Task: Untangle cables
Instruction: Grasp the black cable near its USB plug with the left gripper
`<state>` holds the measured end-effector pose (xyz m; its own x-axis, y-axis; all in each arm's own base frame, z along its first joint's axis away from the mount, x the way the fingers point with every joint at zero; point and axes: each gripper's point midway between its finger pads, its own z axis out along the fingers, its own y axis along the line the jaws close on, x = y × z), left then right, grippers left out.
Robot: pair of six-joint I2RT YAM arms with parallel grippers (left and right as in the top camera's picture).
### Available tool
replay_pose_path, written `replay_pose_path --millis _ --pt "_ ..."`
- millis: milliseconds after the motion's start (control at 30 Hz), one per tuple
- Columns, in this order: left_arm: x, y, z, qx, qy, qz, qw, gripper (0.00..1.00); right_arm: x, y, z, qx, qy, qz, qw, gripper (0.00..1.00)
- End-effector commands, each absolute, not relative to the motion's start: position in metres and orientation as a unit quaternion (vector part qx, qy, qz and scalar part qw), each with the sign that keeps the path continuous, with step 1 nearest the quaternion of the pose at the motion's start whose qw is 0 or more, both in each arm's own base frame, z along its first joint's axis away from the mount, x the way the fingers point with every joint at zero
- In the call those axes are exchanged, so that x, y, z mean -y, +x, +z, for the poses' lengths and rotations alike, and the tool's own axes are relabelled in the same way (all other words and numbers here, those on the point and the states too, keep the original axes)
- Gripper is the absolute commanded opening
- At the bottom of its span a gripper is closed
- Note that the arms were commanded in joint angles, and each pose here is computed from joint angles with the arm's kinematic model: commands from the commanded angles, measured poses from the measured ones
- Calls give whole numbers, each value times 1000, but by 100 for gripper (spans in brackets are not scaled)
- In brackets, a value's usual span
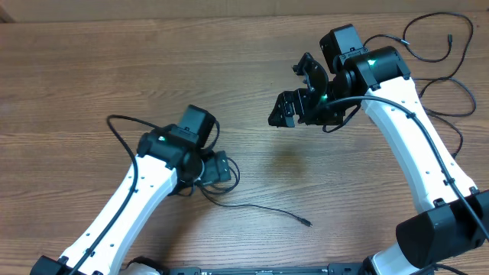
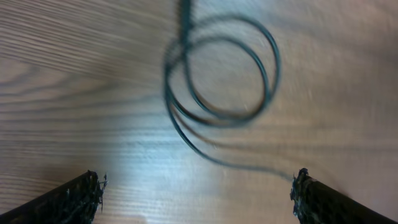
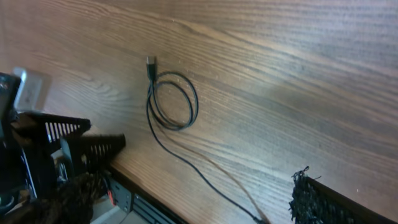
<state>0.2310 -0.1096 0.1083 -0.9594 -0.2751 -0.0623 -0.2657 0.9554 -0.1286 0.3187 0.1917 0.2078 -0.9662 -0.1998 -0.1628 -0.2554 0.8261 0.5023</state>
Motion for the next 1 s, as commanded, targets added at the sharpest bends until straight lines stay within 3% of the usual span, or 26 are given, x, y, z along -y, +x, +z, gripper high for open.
replay_pose_path --millis 0,133,500,600,700,800,967 --pt "82 245 110 -972 -223 -35 71 100 -194 322 214 -952 -123 273 66 100" --pt "71 257 107 -963 -254 -37 80 100 -194 322 214 -952 -123 273 66 100" --pt "83 253 57 -961 -275 -24 -20 75 -194 322 214 -952 -123 273 66 100" --pt "90 250 39 -960 -274 -27 -56 73 -194 322 214 -952 -123 273 66 100" --pt "95 255 25 -966 -247 -35 -65 63 -194 322 214 -952 -123 273 66 100" --pt "97 261 15 -971 -229 -40 -64 60 -194 322 214 -952 -123 273 66 100" --pt "98 267 8 -975 -211 -41 -57 41 -194 322 214 -952 -123 273 66 100"
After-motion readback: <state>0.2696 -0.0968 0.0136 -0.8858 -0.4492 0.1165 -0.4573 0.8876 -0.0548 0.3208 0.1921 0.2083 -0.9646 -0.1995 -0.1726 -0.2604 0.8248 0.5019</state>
